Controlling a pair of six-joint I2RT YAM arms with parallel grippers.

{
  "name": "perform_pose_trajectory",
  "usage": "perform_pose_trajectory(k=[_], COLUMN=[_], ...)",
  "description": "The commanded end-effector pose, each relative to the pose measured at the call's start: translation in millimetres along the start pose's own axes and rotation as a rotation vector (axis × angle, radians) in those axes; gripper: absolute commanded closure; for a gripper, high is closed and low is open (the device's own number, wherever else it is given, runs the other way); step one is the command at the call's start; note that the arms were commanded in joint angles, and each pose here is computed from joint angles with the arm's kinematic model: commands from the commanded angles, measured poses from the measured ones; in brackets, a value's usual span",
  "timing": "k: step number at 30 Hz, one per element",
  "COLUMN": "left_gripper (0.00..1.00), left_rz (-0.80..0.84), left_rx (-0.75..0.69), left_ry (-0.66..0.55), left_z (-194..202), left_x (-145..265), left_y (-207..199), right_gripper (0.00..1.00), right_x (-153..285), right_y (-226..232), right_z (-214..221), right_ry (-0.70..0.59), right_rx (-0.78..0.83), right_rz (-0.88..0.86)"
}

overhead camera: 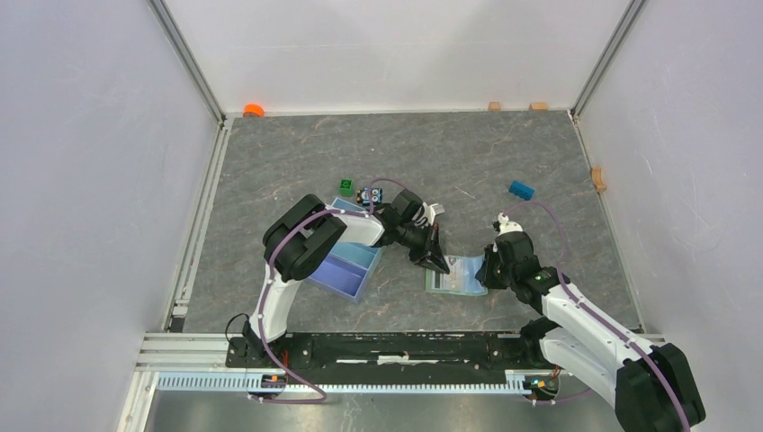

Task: Put the credit cards into the card holder
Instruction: Insert the credit card into the card holder.

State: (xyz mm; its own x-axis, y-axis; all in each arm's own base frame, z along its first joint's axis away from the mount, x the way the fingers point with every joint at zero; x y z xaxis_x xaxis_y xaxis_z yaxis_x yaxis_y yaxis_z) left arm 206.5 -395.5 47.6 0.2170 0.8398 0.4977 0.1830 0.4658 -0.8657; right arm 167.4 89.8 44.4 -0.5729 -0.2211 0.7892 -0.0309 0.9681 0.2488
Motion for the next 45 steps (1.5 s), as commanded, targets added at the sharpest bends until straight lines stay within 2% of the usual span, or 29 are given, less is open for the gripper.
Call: perform_pose_trajectory(k=[1, 29, 45], left_gripper=[0.98, 0.98, 0.98], left_rz=[-0.007, -0.014, -0.054], left_rx=[-0.005, 0.014, 0.011], left_ry=[-0.018, -0.075, -0.160], left_z=[-4.1, -2.8, -6.2], left_x=[-10.7, -19.2, -13.6], left_y=[0.9, 0.3, 2.9], right_gripper=[1.00, 1.00, 1.00], right_x=[-2.2, 0.6, 1.8], right_y=[-26.3, -22.5, -23.4], right_z=[21.8, 17.7, 17.9], right_ry=[0.064, 0.036, 0.034], right_rx=[0.043, 0.021, 0.019], right_rz=[0.132, 0.113, 0.119])
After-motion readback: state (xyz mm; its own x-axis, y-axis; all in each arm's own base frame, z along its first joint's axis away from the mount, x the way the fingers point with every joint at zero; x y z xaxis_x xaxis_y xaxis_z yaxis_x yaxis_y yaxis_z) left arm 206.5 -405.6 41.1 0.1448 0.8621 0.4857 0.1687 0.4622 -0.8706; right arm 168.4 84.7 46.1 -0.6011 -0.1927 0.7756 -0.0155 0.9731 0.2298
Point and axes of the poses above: each gripper's point midway between its finger pads, its own x axis back along the fingers, its own y axis along the line the jaws close on, z = x × y, the point moved 4 cm from there along x, back along the fingers, and after that the axes turned 1 degree about x, right-handed, at the moved point
